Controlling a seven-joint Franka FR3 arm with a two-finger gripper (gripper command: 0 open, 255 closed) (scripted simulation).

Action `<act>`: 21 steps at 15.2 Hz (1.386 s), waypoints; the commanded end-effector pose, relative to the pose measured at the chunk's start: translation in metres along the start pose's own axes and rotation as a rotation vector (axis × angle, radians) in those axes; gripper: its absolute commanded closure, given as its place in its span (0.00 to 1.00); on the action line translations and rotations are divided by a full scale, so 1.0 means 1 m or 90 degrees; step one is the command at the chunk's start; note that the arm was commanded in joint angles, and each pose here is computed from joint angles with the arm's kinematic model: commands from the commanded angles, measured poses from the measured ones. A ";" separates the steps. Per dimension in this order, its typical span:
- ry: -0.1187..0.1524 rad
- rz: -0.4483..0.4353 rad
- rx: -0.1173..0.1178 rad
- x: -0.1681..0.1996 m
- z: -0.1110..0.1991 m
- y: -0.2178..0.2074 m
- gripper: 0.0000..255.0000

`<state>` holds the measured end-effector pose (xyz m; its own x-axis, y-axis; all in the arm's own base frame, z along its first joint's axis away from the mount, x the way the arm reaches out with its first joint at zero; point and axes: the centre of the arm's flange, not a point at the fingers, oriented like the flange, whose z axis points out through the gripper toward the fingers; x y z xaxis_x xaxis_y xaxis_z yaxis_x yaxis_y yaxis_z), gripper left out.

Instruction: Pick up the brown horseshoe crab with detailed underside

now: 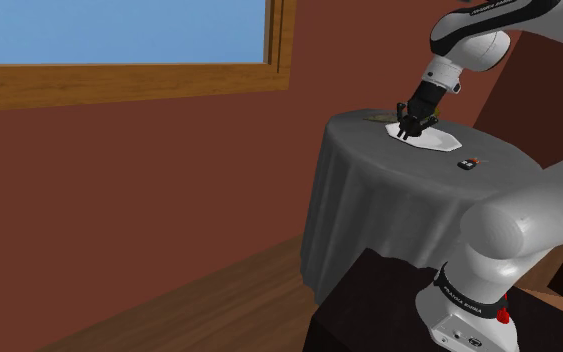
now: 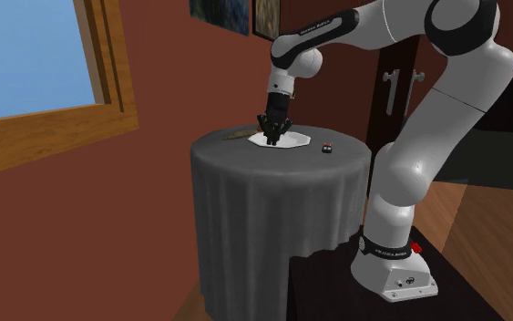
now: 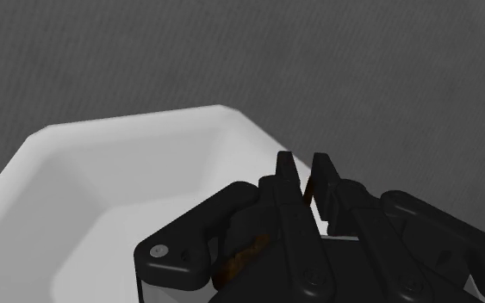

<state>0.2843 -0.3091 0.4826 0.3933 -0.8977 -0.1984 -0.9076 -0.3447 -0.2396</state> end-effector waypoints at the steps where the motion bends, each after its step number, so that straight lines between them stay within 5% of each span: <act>1: 0.000 0.000 0.000 0.000 0.000 0.000 1.00; 21: 0.000 0.000 0.000 -0.016 -0.076 -0.019 1.00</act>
<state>0.2848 -0.3092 0.5597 0.3931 -0.8979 -0.1982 -0.9077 -0.3446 -0.2395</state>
